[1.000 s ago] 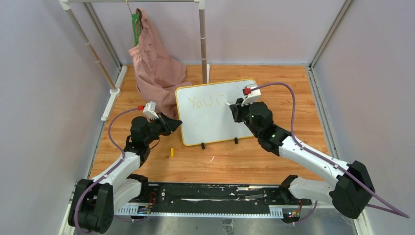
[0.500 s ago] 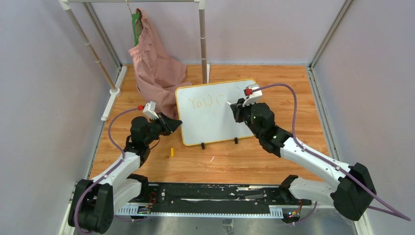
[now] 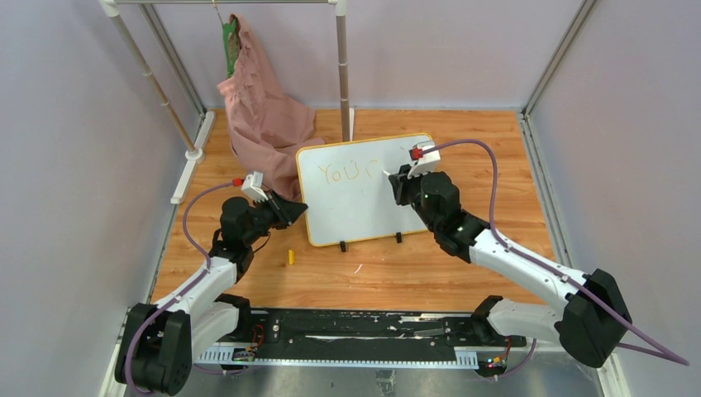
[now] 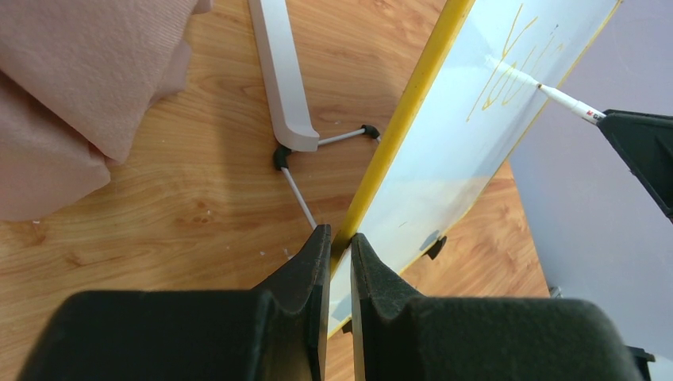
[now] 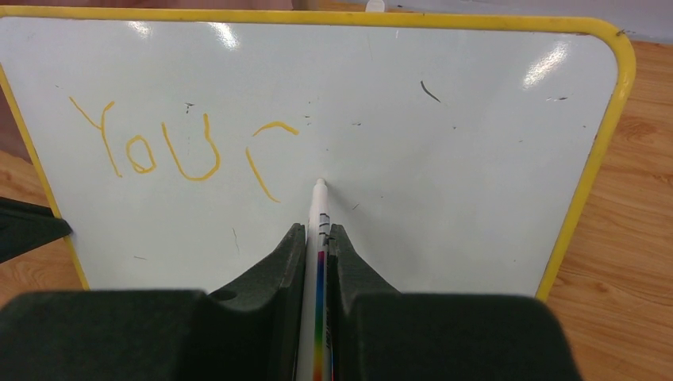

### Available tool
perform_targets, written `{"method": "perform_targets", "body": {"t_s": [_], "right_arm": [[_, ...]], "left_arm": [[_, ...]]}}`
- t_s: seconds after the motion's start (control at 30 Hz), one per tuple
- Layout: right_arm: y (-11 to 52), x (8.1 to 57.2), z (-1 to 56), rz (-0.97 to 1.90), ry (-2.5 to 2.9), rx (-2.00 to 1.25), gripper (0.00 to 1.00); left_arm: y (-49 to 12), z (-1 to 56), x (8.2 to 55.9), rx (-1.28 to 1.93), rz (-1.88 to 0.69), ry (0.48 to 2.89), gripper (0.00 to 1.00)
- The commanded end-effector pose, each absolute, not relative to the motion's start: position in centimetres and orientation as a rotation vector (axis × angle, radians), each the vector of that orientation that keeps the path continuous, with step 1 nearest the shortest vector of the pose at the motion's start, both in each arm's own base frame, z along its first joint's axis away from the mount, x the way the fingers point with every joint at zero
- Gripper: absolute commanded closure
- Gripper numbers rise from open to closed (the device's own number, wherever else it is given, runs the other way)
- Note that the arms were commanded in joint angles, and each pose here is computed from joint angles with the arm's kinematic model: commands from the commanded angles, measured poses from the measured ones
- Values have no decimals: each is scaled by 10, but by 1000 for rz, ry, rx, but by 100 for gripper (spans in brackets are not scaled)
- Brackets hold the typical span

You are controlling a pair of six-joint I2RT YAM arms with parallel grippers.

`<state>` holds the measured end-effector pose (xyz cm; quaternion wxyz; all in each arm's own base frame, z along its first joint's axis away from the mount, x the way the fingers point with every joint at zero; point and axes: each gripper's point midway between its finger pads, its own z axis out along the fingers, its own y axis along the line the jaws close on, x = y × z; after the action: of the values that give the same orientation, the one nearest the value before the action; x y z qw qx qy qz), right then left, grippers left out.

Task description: Write a sentence on the whiteboard

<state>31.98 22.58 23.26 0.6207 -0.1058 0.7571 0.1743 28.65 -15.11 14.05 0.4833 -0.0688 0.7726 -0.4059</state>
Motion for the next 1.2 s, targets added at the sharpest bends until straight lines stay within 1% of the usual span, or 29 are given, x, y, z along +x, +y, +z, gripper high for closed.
{"method": "perform_targets", "body": {"t_s": [0.0,0.53,0.83,1.17], "right_arm": [[228,331,257,407,1679,-221,100],[246,320,243,455,1727,-325,100],[237,316,225,408,1788,-330,100],[221,318,229,342,1789,-293,100]], "left_arm": [[-153,150,286,-140,-998,1842,100],[-154,151,286,-138,-1001,1840,100],[-154,151,286,-138,-999,1839,100],[-154,152,286,-137,-999,1837,100]]}}
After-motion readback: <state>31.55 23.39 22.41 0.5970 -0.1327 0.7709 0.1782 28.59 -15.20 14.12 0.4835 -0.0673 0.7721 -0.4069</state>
